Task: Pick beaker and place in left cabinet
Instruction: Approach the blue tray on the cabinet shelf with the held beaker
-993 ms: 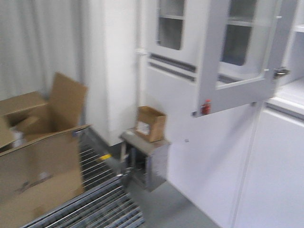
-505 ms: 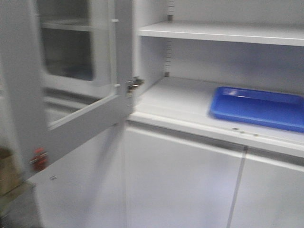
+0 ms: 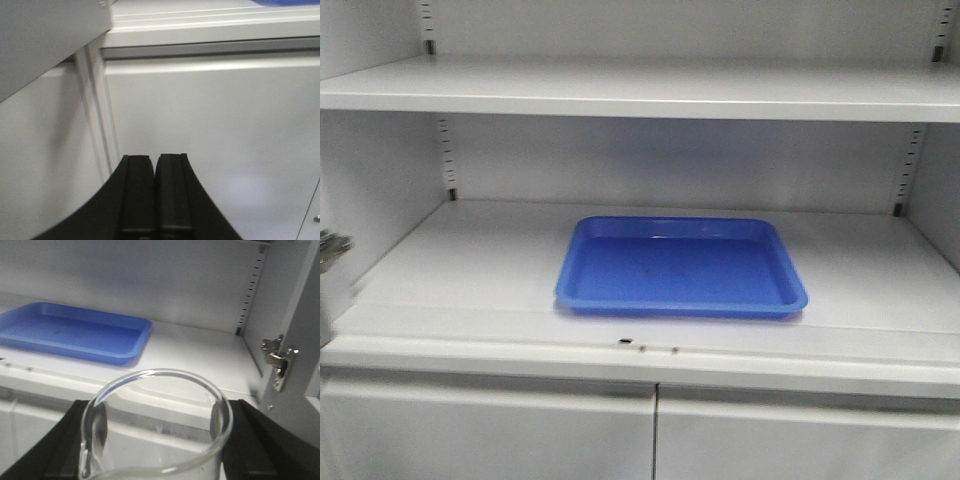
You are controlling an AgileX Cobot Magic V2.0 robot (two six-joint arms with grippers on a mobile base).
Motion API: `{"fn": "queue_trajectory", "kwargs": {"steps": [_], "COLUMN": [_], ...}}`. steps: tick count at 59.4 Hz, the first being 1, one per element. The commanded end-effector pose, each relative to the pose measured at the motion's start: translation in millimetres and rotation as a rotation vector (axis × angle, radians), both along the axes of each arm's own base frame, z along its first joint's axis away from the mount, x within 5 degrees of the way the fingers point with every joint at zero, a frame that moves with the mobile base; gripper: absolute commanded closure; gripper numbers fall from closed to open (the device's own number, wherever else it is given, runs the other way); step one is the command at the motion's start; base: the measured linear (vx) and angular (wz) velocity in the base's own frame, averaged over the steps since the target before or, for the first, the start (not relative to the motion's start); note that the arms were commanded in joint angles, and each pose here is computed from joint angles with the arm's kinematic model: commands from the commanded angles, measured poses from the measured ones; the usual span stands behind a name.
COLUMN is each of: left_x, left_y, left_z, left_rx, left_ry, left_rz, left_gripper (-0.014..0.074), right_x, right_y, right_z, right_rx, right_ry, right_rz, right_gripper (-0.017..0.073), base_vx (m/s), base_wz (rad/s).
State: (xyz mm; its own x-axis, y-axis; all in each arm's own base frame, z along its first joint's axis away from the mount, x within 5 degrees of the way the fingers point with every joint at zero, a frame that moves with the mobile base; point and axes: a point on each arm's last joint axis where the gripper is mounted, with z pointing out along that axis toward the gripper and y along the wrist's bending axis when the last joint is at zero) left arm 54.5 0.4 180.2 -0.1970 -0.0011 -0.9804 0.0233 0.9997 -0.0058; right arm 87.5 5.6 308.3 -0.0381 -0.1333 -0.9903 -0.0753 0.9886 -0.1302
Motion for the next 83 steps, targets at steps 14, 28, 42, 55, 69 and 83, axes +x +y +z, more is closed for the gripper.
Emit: {"fn": "queue_trajectory", "kwargs": {"steps": [14, 28, 42, 55, 69, 83], "left_x": [0.1, 0.1, 0.1, 0.1, 0.1, 0.1], "left_y": [-1.3, -1.3, -1.3, -1.3, -1.3, -1.3], "left_z": [11.6, 11.6, 11.6, 11.6, 11.6, 11.6], "left_rx": [-0.010, -0.010, -0.010, -0.010, -0.010, -0.010], "left_ry": [-0.101, -0.101, -0.101, -0.101, -0.101, -0.101], "left_rz": [-0.014, -0.014, -0.014, -0.014, -0.014, -0.014], "left_gripper": [0.0590, 0.0590, 0.0590, 0.0590, 0.0590, 0.0590], "right_x": [0.2, 0.2, 0.2, 0.2, 0.2, 0.2], "right_y": [3.0, 3.0, 3.0, 3.0, 3.0, 3.0], "right_z": [13.9, 13.9, 13.9, 13.9, 13.9, 13.9], "right_rx": [-0.019, -0.019, -0.019, -0.019, -0.019, -0.019], "right_ry": [-0.070, -0.070, -0.070, -0.070, -0.070, -0.070], "right_rz": [0.032, 0.032, 0.032, 0.032, 0.032, 0.032], "right_gripper": [0.0564, 0.0564, 0.0564, 0.0564, 0.0564, 0.0564], "base_vx": [0.32, 0.31, 0.28, 0.22, 0.12, 0.03], "base_wz": [-0.25, -0.02, 0.07, 0.02, -0.04, -0.01]}}
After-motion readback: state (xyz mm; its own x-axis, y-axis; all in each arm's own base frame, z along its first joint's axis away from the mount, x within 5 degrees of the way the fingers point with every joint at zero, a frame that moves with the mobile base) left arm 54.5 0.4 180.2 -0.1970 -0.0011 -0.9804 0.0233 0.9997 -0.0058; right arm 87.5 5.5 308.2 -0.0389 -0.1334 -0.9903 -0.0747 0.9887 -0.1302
